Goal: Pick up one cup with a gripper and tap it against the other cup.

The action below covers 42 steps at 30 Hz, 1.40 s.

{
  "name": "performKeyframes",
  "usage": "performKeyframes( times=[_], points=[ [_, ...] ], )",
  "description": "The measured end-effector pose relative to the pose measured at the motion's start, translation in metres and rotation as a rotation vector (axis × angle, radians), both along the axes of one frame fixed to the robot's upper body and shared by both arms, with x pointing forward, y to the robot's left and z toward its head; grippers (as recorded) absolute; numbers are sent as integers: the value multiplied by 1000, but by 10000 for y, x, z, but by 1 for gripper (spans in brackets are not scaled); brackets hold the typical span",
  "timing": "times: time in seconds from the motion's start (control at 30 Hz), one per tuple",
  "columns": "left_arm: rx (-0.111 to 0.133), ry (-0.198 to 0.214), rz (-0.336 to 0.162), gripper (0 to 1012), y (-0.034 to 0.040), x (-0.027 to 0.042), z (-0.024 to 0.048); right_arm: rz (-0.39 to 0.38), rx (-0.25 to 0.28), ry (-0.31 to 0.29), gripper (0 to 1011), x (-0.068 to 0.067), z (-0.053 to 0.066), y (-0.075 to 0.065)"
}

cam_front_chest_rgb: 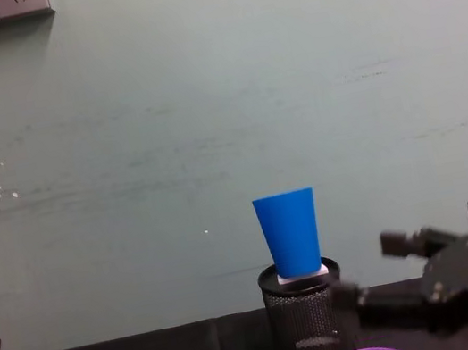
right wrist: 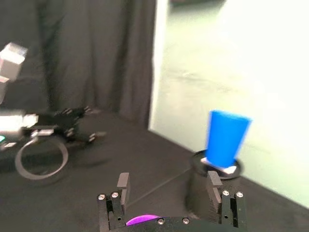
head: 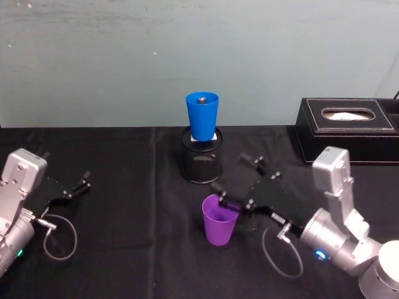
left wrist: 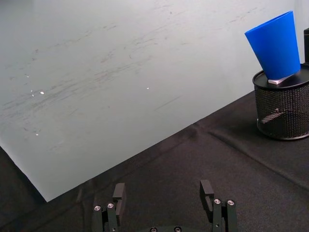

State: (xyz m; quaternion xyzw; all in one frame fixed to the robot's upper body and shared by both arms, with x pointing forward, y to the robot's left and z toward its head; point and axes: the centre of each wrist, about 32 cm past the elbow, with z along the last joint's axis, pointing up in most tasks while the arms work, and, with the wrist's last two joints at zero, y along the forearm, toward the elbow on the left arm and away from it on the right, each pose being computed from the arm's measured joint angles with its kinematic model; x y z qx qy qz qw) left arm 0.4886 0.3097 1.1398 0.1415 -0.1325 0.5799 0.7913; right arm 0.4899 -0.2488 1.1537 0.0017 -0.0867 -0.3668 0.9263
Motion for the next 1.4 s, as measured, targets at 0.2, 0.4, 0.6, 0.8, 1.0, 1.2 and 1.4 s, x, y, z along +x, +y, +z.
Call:
performKeyframes(
  times=[0.2,0.4,0.6,0.8,1.0,1.2,1.4],
  points=[
    [0,0,0,1000,0,0,0,-177,47,5,1002,-82,38,-46],
    [0,0,0,1000,0,0,0,-385,54,41,1003,-182,-68,-27],
    [0,0,0,1000,0,0,0,-482,42,78,1003,-218,-193,25],
    [0,0,0,1000,0,0,0,-496,26,87,1003,-210,-272,17],
    [0,0,0,1000,0,0,0,-495,25,88,1003,-211,-276,17],
    [0,0,0,1000,0,0,0,-495,26,87,1003,-211,-270,21],
    [0,0,0,1000,0,0,0,-496,28,87,1003,-213,-267,24]
  ],
)
